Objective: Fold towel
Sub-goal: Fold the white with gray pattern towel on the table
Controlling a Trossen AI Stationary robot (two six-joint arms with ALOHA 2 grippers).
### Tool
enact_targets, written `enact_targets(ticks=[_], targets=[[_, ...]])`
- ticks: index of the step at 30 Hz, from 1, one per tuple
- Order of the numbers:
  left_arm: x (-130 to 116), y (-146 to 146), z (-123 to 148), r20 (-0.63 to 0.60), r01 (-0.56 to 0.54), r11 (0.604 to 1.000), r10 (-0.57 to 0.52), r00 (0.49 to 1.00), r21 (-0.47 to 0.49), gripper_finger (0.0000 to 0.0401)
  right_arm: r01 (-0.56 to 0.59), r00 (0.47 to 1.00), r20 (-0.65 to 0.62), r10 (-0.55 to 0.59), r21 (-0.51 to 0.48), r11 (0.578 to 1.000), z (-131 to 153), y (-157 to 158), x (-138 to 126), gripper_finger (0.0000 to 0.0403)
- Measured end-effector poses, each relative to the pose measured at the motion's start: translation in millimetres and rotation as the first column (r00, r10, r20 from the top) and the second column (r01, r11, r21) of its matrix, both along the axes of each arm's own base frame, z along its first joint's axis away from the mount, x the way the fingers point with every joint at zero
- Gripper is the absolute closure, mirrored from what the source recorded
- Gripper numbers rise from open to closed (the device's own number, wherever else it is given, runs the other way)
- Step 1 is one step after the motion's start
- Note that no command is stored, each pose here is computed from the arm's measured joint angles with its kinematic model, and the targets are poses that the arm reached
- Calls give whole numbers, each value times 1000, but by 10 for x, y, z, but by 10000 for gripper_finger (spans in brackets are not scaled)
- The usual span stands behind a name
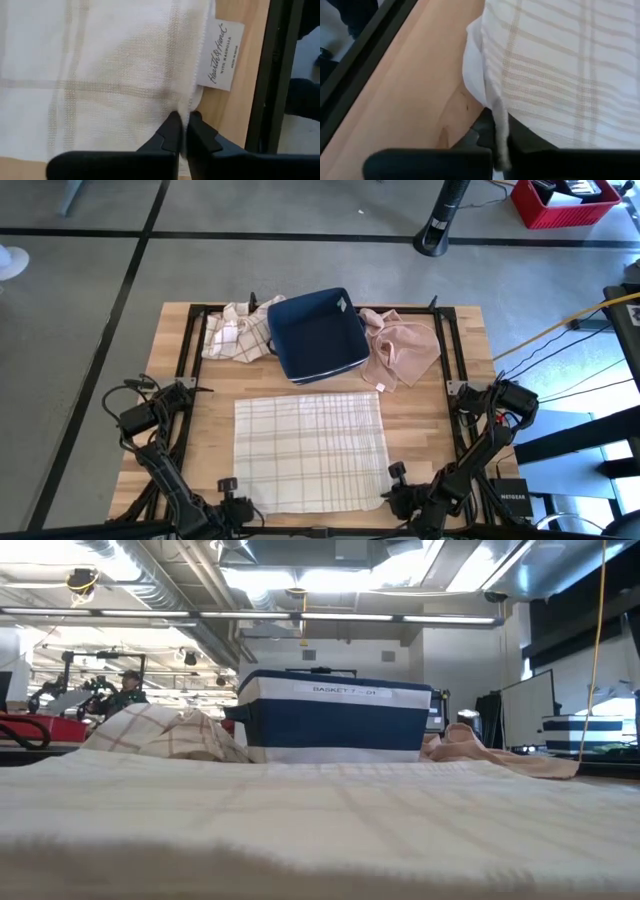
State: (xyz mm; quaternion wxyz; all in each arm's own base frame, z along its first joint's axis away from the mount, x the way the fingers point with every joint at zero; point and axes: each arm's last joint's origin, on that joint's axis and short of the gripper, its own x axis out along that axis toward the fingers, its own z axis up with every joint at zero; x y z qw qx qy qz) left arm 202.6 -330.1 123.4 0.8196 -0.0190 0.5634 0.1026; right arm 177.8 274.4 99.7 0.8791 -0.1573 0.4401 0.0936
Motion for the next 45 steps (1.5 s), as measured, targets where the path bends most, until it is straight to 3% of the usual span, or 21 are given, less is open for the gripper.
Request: enact_targets(ticks=[9,16,24,30,35,39,45], targets=[[3,0,153,18,-67,996,68,998,-57,399,133,991,1,-134,104,986,118,-42,-19,396],[-1,41,488,64,-94,990,102,993,-109,400,155,979,98,-178,200,967,492,-80,-20,399],[-73,-67,545,85,-137,965,159,984,-222,400,125,989,46,-139,230,965,546,-82,-45,401],[-127,13,807,111,-176,960,204,973,-219,401,148,984,74,-164,187,971,749,-216,-109,402],[-141,263,1057,155,-212,968,232,960,-134,401,240,965,71,-253,154,959,899,-438,-74,402],[-107,523,1150,136,-265,964,262,955,4,401,315,947,24,-320,128,940,933,-647,68,402],[-7,892,1119,72,-321,918,313,947,233,401,412,910,-60,-411,16,911,893,-1019,292,402]])
